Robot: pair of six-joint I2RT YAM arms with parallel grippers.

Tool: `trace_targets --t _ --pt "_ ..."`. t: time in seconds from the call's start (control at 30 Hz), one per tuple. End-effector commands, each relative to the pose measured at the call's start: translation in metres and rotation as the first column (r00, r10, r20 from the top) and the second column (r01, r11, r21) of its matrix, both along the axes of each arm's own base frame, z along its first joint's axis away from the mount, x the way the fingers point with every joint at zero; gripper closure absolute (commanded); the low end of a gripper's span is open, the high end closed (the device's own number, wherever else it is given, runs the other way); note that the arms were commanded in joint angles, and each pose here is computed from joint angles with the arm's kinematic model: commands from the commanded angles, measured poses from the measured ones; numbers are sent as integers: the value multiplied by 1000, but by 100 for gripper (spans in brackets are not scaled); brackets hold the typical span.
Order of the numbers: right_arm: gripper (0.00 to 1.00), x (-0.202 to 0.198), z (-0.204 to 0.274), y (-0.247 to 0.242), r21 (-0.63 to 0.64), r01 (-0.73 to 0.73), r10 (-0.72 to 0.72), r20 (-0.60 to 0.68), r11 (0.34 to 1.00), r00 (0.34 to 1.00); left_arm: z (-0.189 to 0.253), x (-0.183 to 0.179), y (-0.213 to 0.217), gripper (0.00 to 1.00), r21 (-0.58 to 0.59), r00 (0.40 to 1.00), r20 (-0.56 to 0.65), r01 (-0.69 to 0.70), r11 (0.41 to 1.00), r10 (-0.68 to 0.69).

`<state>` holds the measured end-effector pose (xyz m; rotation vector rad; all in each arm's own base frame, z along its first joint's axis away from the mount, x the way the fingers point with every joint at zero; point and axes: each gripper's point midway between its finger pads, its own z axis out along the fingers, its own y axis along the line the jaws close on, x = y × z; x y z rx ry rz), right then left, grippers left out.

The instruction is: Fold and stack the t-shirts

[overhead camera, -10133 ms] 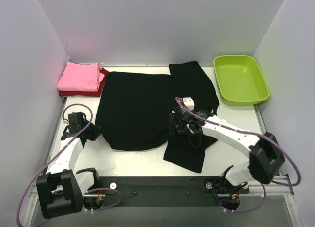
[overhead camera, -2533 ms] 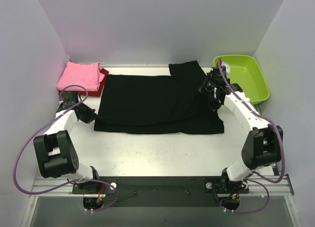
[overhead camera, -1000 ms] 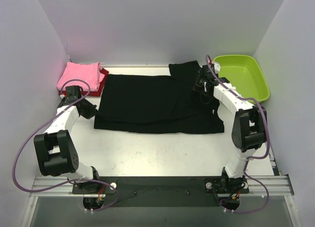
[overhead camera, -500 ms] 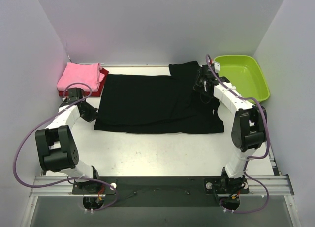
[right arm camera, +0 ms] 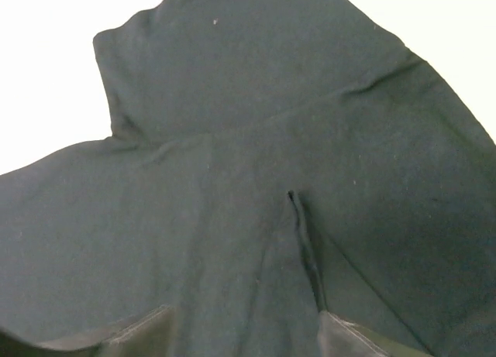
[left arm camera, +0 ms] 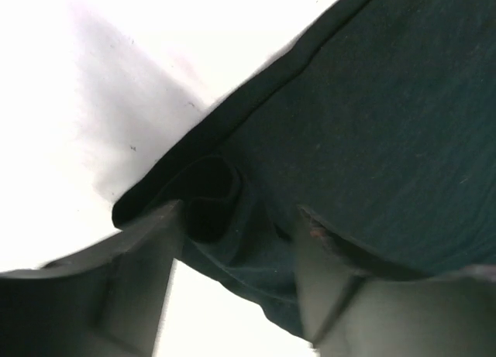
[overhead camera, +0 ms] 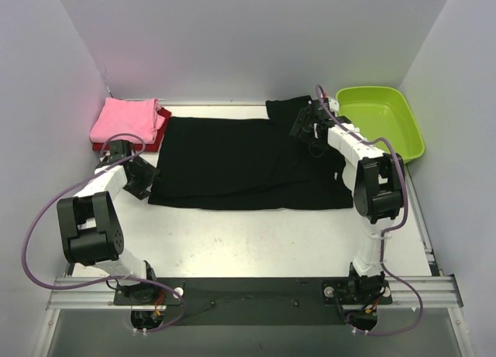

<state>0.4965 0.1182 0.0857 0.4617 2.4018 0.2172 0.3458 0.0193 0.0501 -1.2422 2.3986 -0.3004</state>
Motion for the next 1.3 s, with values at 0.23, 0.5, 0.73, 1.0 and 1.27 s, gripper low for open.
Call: trace_targets --t 0.23,0.5,0.73,1.0,1.27 --pt "5 -31 68 1 -60 -22 29 109 998 994 32 4 0 19 23 996 88 7 1000 -9" --pt "5 -95 47 36 28 -133 133 20 991 991 57 -7 -43 19 0 972 189 141 990 -139" --pt "8 -136 43 102 189 -330 334 8 925 942 64 -8 -90 19 -42 938 263 245 969 -226" --pt "8 -187 41 142 220 -484 500 -25 847 865 82 6 -166 19 -100 819 453 438 893 -351" --pt "8 -207 45 156 304 -517 547 -17 800 837 71 4 -216 19 -148 753 521 544 826 -402"
